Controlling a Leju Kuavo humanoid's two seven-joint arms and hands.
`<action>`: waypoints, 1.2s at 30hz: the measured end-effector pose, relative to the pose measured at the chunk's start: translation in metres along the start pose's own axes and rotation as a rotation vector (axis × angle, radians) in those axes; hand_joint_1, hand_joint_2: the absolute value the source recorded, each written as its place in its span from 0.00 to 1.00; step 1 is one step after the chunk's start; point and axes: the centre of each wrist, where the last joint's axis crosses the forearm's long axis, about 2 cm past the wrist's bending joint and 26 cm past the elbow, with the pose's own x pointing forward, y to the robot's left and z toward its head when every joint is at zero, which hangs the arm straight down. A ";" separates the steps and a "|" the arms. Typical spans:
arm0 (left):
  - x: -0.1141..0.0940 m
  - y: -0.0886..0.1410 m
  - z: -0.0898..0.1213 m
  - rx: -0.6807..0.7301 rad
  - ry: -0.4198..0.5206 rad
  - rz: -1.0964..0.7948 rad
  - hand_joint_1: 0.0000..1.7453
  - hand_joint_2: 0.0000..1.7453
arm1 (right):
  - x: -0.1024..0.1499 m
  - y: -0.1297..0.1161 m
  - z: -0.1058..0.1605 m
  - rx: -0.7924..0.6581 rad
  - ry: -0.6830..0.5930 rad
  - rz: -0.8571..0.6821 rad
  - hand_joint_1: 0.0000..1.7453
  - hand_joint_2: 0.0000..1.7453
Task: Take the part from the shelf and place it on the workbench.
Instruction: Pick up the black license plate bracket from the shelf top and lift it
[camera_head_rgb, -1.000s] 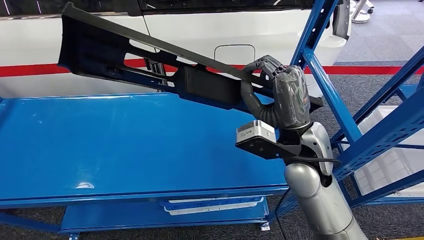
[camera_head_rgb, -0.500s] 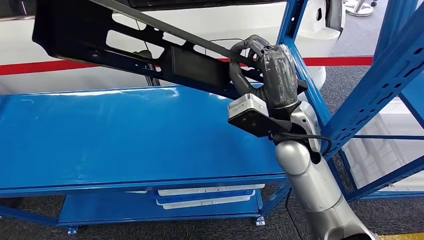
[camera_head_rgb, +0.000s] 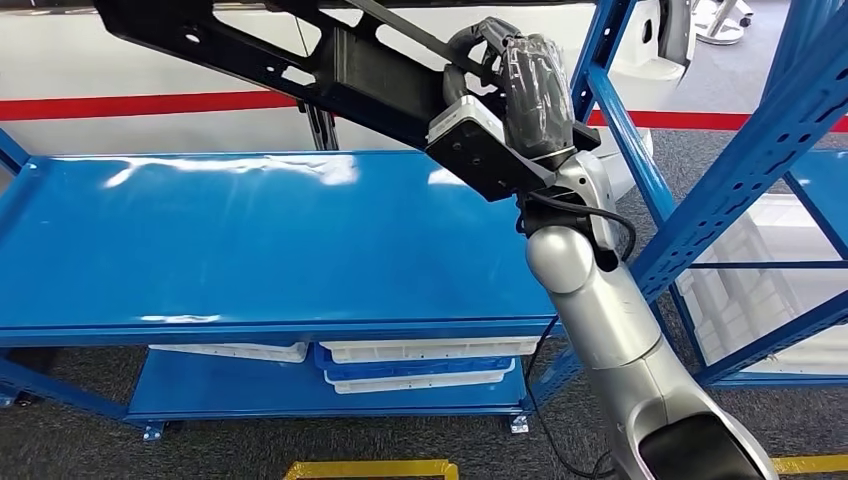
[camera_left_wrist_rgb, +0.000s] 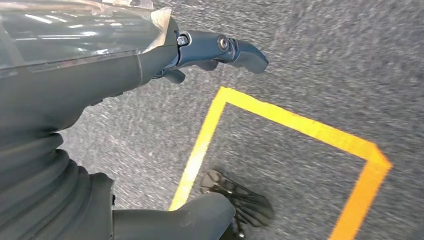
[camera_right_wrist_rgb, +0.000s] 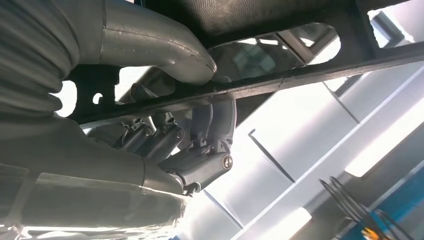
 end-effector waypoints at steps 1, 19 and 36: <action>0.000 0.000 0.000 -0.001 0.000 -0.002 0.00 1.00 | -0.002 0.000 0.001 -0.001 0.007 -0.002 1.00 1.00; 0.000 -0.001 0.000 -0.021 -0.001 -0.028 0.00 1.00 | -0.007 -0.004 0.022 -0.033 0.038 -0.021 1.00 1.00; 0.000 -0.003 0.001 -0.025 0.004 -0.027 0.00 1.00 | -0.002 -0.008 0.016 -0.024 0.034 -0.064 1.00 1.00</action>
